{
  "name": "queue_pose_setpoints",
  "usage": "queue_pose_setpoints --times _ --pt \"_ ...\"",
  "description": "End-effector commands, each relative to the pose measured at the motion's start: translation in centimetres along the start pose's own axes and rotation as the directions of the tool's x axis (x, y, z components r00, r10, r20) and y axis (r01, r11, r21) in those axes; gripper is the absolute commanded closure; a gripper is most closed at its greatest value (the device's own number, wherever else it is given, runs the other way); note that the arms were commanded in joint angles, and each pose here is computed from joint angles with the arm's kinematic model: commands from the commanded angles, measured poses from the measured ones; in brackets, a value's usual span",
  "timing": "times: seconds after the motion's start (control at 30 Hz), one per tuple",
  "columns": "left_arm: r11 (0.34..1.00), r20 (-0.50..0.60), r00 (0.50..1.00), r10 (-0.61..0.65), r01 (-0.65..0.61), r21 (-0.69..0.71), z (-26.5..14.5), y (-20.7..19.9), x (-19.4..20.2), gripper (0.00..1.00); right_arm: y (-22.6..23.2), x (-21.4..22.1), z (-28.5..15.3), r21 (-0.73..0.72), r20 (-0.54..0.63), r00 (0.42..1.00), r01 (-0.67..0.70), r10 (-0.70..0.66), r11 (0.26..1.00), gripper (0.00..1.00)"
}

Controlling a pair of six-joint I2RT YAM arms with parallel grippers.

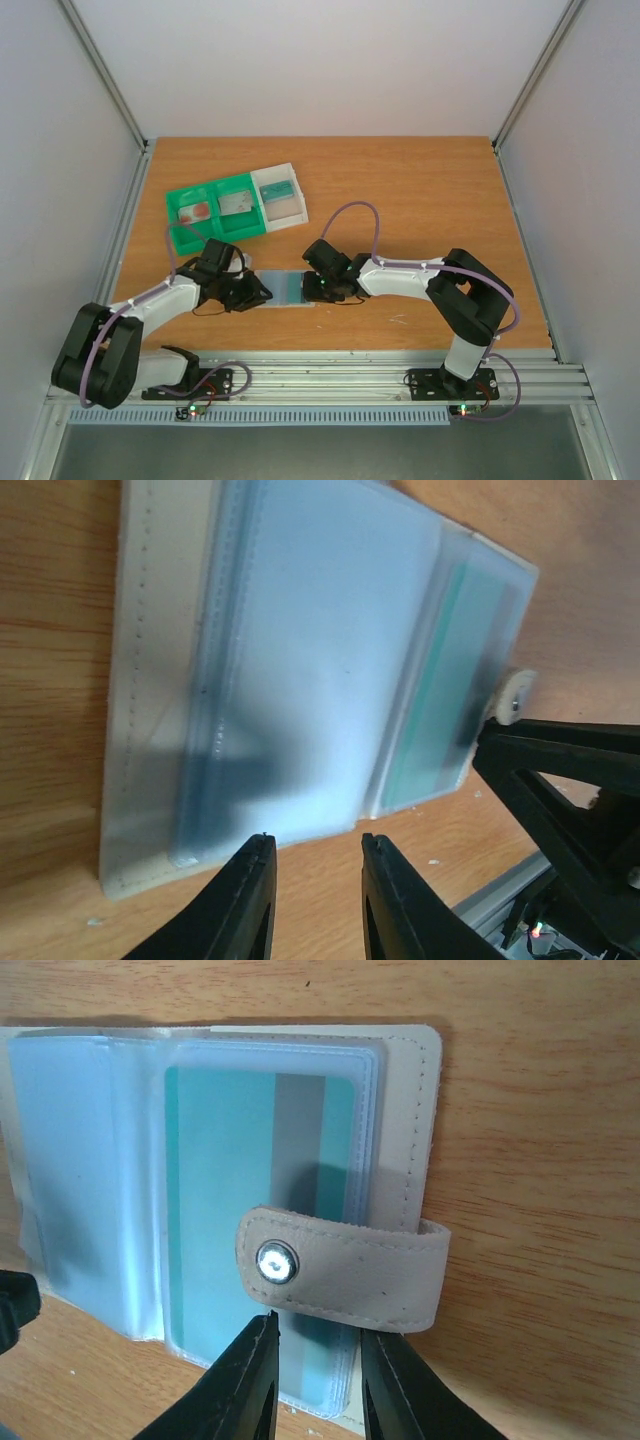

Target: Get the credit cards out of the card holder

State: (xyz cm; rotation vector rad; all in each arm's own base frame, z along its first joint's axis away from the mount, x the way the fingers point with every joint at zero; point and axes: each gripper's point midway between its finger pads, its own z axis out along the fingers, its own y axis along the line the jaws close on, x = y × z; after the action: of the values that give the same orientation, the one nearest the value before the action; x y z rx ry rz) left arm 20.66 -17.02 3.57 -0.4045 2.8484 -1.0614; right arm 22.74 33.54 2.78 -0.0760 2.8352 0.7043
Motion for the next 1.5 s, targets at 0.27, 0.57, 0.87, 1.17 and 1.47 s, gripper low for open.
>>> queue_pose_setpoints --times 0.27,0.57,0.87,1.17,1.47 --pt "0.996 0.068 0.994 0.088 -0.086 -0.032 -1.3 -1.8 -2.4 0.73 1.5 -0.3 -0.2 -0.049 0.008 1.0 -0.002 0.002 0.999 0.76" --pt "0.992 0.03 0.994 0.101 -0.098 -0.073 0.3 -0.1 -2.4 0.73 1.3 0.0 0.7 -0.052 -0.006 1.0 -0.022 0.022 0.998 0.76" --pt "0.993 0.009 0.996 0.088 -0.087 -0.08 1.2 1.0 -1.9 0.76 0.2 0.1 1.2 -0.015 0.001 0.999 -0.032 0.032 0.999 0.76" --pt "0.996 0.008 0.997 0.072 -0.071 -0.061 1.1 1.0 -1.4 0.79 0.4 -0.2 0.1 -0.01 0.014 0.999 -0.038 0.038 0.999 0.74" --pt "0.997 0.014 0.998 0.057 -0.056 -0.059 1.2 1.3 -1.2 0.79 1.1 0.0 1.2 -0.051 -0.005 0.999 -0.052 0.052 0.997 0.73"
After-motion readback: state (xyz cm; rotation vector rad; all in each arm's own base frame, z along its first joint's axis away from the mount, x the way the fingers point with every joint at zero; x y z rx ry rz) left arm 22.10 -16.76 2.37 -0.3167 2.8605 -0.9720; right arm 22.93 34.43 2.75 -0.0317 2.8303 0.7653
